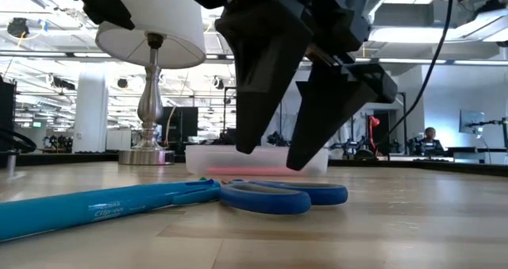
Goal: Pick & place school supplies into a supply box
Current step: Put the scissors into the supply box, then put the blue pen into the supply box
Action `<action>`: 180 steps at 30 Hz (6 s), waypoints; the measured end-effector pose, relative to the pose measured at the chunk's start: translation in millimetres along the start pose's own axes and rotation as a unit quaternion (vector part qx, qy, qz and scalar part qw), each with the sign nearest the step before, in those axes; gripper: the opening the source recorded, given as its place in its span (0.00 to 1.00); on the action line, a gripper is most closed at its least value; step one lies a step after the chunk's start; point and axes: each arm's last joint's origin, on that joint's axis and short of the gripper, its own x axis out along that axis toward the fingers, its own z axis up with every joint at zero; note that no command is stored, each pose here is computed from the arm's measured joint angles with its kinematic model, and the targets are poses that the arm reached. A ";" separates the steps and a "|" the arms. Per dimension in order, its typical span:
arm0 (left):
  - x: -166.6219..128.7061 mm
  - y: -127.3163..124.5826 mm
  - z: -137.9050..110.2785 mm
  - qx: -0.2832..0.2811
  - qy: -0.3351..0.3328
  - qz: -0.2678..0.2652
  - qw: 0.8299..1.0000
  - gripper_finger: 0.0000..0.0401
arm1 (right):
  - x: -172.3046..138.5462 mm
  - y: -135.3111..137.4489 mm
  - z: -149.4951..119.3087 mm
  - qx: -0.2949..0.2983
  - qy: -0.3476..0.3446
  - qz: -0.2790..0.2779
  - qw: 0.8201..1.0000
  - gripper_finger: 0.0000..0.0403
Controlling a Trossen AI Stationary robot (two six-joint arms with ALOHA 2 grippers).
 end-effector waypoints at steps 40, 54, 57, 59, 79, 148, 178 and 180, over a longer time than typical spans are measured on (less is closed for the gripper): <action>0.1 1.1 -1.7 0.024 0.007 0.014 1.000 0.42 | 27.8 -19.7 -17.4 0.038 0.105 -0.104 0.988 0.22; 0.1 1.1 -1.7 0.017 0.007 0.014 1.000 0.42 | 22.7 -31.5 -26.0 0.061 0.139 -0.174 0.973 0.21; 0.0 1.2 -1.7 0.017 0.007 0.014 1.000 0.42 | 22.1 -33.1 -26.6 0.062 0.143 -0.183 0.971 0.20; 0.1 1.1 -1.7 0.017 0.007 0.014 1.000 0.42 | 21.9 -33.5 -26.7 0.062 0.144 -0.185 0.970 0.19; 0.1 0.9 -1.7 0.016 0.007 0.011 1.000 0.42 | 0.3 -23.7 -18.9 0.030 0.106 -0.219 0.969 0.17; -0.1 0.7 -3.6 -0.055 0.019 0.003 0.998 0.42 | -44.4 -126.0 181.7 -0.399 0.155 -0.215 0.878 0.17; -0.1 0.2 -3.6 -0.088 0.021 -0.005 0.996 0.42 | -32.6 -135.7 170.9 -0.345 0.165 -0.220 0.897 0.42; -0.1 -0.5 -3.8 -0.098 0.025 -0.017 0.995 0.42 | -48.3 -131.1 170.0 -0.341 0.140 -0.212 0.905 0.44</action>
